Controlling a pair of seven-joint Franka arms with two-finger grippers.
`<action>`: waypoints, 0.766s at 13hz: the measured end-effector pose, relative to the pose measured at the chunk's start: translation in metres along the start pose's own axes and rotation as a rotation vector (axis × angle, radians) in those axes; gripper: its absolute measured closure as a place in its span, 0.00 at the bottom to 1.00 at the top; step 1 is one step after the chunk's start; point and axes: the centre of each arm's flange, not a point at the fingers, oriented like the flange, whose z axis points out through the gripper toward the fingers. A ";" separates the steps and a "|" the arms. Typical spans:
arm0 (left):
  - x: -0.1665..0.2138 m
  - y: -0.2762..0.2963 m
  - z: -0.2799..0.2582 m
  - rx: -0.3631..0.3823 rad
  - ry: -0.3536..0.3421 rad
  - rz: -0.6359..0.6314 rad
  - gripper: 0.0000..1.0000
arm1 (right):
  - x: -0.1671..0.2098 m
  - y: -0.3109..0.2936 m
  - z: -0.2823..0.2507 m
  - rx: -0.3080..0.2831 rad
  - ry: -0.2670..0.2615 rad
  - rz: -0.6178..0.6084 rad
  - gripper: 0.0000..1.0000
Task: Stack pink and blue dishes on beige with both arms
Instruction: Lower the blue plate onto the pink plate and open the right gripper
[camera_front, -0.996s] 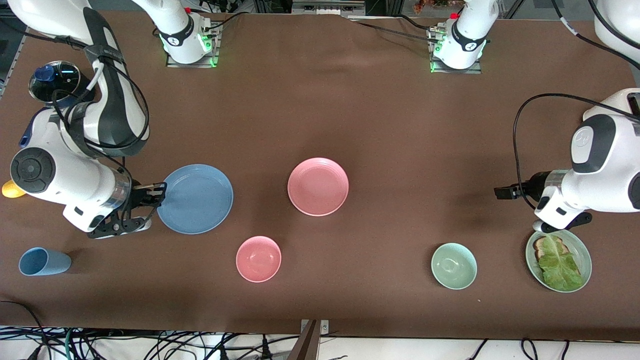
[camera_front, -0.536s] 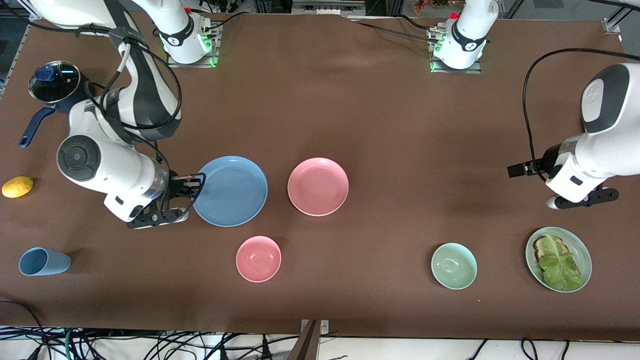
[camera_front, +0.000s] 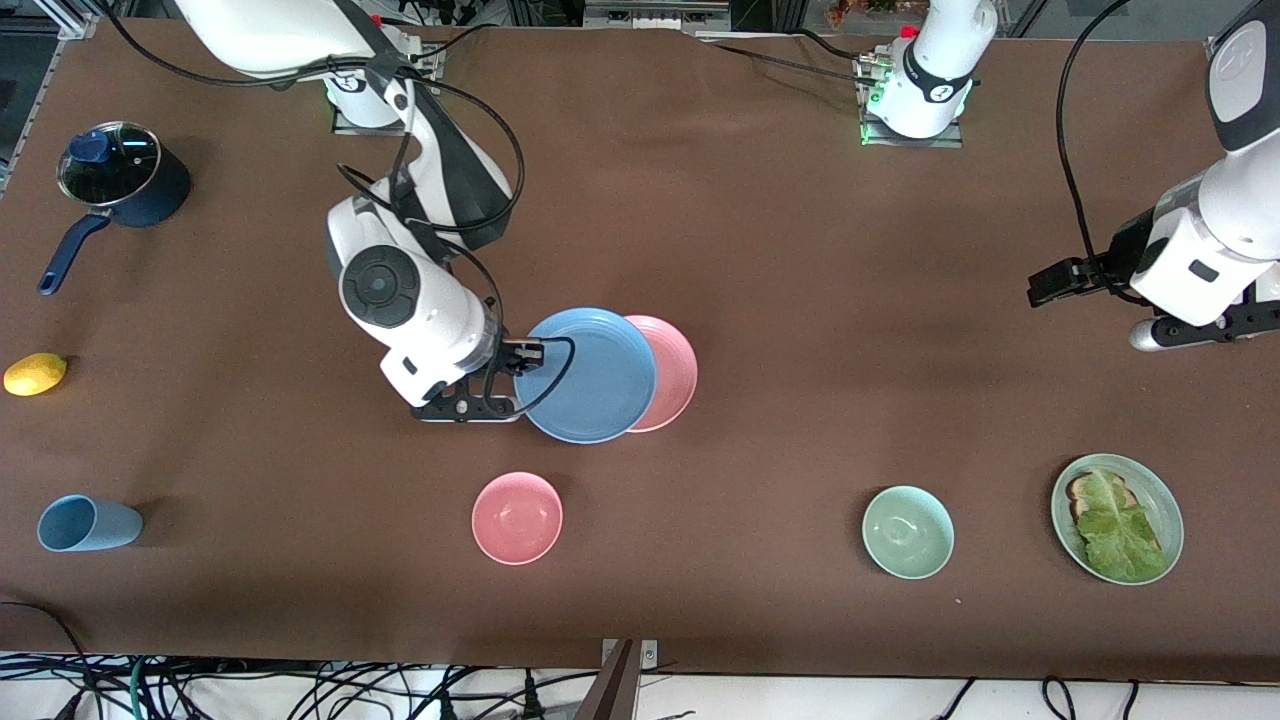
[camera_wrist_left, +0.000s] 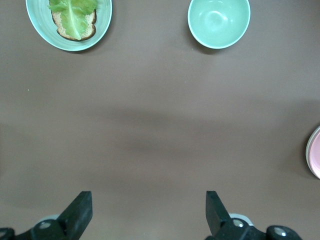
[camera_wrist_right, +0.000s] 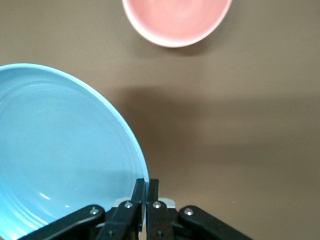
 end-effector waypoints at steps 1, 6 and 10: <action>-0.007 -0.001 -0.006 0.000 0.007 0.000 0.00 | -0.003 -0.008 0.013 0.000 -0.006 0.010 0.96; -0.034 -0.019 -0.037 0.001 0.052 0.180 0.00 | -0.012 -0.024 0.058 -0.018 -0.048 0.028 0.96; -0.033 -0.026 -0.035 0.002 0.051 0.229 0.00 | -0.019 -0.033 0.086 -0.025 -0.067 0.017 0.96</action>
